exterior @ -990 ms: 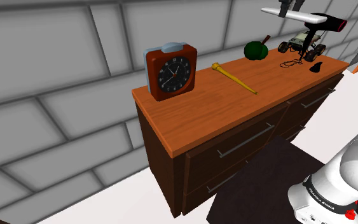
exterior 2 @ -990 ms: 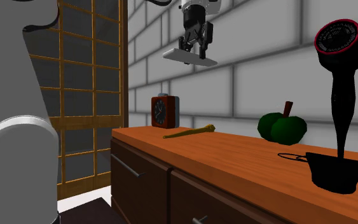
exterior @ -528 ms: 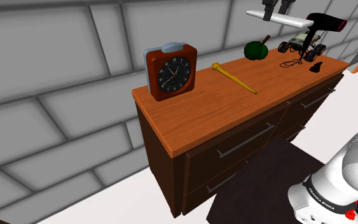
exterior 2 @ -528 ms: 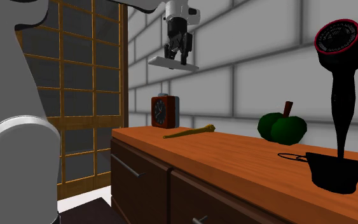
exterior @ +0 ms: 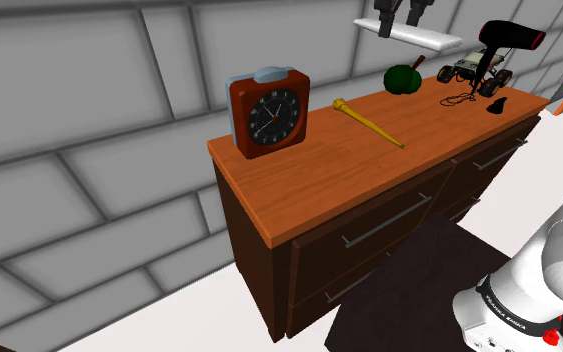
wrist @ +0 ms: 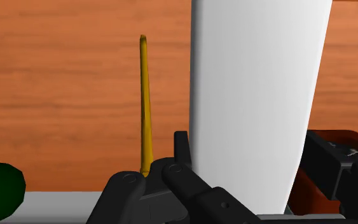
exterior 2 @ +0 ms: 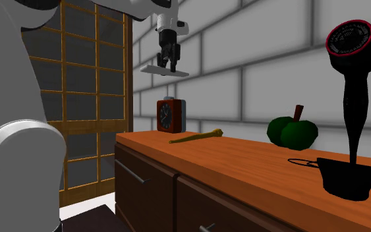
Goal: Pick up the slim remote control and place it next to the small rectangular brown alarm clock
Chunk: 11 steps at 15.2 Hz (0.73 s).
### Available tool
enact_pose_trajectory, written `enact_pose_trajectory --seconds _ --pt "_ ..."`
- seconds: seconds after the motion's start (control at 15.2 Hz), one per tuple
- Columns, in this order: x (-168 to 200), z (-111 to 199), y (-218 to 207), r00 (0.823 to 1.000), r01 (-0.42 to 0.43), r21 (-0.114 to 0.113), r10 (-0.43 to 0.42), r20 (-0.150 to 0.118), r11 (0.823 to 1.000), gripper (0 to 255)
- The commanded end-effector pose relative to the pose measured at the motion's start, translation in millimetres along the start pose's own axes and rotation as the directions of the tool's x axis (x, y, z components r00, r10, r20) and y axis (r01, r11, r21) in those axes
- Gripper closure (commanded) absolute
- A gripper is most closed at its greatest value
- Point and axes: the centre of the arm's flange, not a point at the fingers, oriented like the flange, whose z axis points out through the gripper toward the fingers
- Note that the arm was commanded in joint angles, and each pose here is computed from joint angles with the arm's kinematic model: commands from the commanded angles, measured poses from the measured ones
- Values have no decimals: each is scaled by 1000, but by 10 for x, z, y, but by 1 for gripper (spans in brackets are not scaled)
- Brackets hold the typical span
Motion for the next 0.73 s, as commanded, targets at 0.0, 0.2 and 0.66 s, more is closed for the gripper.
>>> enact_pose_trajectory --seconds 0.0,0.2,0.66 --pt "-43 -6 -271 1000 -2 0 2 0 1000 255" --pt "-58 -10 -667 1000 -2 0 2 0 1000 255" --pt "-93 -20 -1590 1000 -2 0 2 0 1000 255"
